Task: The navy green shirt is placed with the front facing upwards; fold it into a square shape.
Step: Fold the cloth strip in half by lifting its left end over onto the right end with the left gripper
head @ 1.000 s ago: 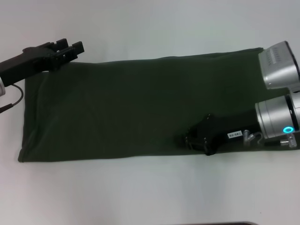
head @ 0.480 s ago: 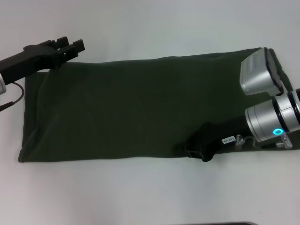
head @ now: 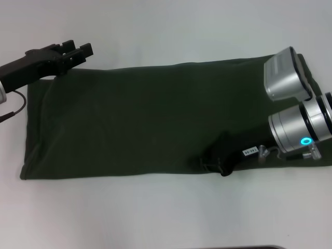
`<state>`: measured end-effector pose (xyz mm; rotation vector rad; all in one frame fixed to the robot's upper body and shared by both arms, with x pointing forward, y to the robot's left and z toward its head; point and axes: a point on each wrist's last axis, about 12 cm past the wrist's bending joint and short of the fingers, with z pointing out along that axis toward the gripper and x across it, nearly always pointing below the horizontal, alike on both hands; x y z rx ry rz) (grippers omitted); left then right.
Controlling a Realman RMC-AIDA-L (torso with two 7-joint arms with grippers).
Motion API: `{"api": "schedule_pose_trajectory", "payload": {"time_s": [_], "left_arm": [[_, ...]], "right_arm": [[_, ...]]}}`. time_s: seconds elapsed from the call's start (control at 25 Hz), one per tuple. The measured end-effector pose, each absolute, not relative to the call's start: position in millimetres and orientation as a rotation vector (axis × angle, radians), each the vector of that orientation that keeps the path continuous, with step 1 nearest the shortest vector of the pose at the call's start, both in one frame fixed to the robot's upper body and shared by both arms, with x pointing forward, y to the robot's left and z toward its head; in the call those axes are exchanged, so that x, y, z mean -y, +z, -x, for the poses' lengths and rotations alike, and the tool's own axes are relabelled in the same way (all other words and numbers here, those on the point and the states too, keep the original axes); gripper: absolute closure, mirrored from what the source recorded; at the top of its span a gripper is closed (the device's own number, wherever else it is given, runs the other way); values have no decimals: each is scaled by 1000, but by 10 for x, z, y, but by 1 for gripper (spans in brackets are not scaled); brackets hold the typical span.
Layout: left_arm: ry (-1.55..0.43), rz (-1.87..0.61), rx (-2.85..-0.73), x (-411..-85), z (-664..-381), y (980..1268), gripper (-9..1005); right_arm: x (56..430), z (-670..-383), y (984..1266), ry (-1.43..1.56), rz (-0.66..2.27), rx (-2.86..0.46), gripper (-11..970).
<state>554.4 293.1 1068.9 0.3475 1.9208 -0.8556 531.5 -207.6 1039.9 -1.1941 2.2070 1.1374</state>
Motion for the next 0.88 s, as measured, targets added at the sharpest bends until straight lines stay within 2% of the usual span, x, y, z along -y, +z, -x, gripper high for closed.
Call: {"api": "schedule_pose_trajectory", "payload": {"time_s": [0.4,0.88], "left_arm": [[-857,-351,-1918,-2911,-5561,10695,415],[-856,-346,-1921,-2892,-5581,10688,416]], "right_arm": [[1926,-5461,10524,1123,1252,-2167,928],[1875,-5494,10444,1029,1275,-2256,929]]}}
